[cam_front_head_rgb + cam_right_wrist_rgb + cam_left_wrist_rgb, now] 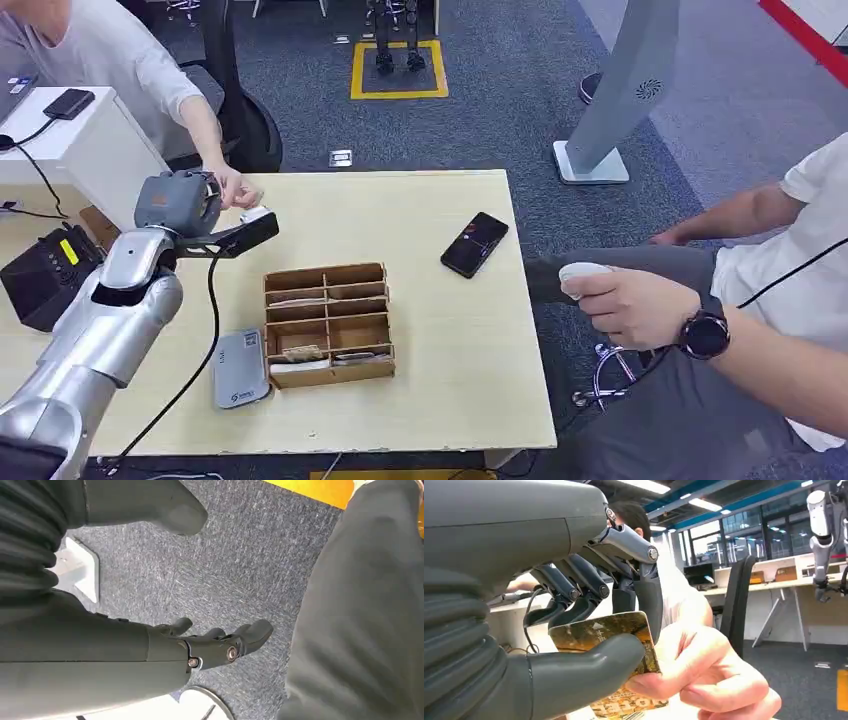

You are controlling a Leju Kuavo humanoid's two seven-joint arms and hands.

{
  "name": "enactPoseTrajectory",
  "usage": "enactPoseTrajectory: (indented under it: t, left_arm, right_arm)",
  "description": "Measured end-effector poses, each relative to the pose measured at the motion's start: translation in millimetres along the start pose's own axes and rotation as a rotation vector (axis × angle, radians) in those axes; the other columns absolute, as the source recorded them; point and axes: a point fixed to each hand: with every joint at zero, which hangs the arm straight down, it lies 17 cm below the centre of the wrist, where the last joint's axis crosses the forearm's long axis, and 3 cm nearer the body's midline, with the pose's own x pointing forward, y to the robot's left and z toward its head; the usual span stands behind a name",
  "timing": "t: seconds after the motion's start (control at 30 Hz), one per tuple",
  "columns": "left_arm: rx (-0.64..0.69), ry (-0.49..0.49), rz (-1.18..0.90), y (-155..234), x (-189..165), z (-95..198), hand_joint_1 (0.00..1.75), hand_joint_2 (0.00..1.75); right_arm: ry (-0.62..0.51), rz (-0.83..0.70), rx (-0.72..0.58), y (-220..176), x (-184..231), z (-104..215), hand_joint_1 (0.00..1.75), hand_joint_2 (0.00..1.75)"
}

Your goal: Pass the card to the sensor for recognition and then transmit it.

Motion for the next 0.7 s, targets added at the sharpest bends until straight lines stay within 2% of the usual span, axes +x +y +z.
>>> enactPoseTrajectory:
  t: [0.27,0.3,0.33,0.37,0.57,0.7]
  left_arm:
    - [-0.011,0.017,-0.002,-5.8,-7.4,1.2,1.75,1.75]
    - [-0.012,0.018,-0.002,-6.2,-8.0,1.3,1.59,1.75]
    - [-0.013,0.020,-0.002,-6.6,-8.9,1.4,0.30,1.75]
    - [-0.014,0.023,0.000,-7.0,-9.9,1.4,0.00,1.75]
    - [0.041,0.021,-0.015,0.3,-13.9,2.3,0.00,1.75]
    - [0.108,0.024,-0.007,-6.2,-36.6,22.4,0.00,1.75]
  right_arm:
    - [0.000,0.001,0.000,0.0,0.0,0.0,0.00,1.75]
    - [0.000,0.001,0.000,0.0,0.0,0.0,0.00,1.75]
    - [0.000,0.001,0.000,0.0,0.0,0.0,0.00,1.75]
    - [0.000,0.001,0.000,0.0,0.1,0.0,0.00,1.75]
    - [-0.001,0.002,0.000,0.0,0.1,0.0,0.00,1.75]
    - [-0.004,-0.006,-0.003,0.5,-1.0,0.6,0.00,1.75]
